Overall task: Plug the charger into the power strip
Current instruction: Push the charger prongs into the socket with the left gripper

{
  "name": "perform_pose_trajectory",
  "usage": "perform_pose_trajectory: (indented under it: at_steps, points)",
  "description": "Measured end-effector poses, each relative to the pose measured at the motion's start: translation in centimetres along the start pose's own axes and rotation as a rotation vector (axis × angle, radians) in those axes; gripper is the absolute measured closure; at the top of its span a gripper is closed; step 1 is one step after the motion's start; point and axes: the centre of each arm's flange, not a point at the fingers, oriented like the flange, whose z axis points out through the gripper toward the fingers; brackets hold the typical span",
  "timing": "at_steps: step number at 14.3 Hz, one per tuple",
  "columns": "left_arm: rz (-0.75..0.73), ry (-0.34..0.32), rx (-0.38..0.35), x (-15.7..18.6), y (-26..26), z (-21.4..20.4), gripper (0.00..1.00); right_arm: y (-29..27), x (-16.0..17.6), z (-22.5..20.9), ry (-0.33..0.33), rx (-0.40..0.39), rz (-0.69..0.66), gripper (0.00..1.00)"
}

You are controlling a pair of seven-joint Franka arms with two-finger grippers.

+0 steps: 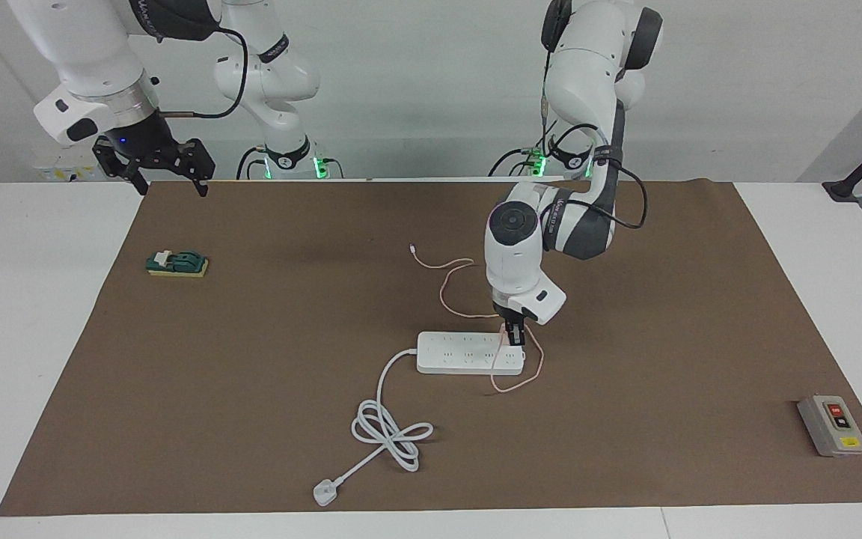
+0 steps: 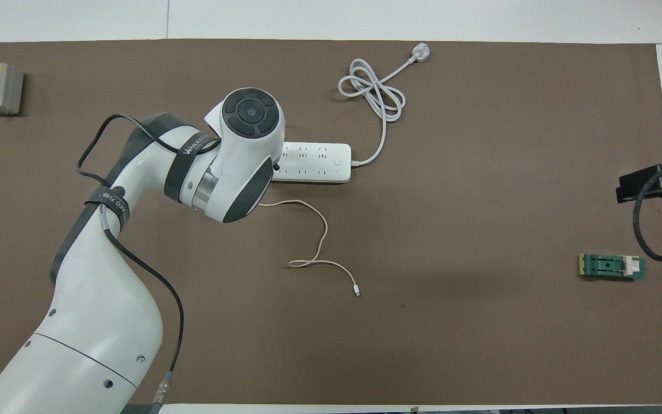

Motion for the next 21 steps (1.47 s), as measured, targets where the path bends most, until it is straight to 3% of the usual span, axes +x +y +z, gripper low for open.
perform_pose_trajectory:
  at_steps: [20,21]
  points:
    - [0.055,0.014,-0.012,-0.32,-0.12,0.42,0.69,0.0,0.0,0.0,0.0,0.0,0.0,0.0]
    - [0.07,0.0,-0.007,-0.72,-0.28,0.48,0.63,0.0,0.0,-0.01,0.0,0.0,0.0,0.0]
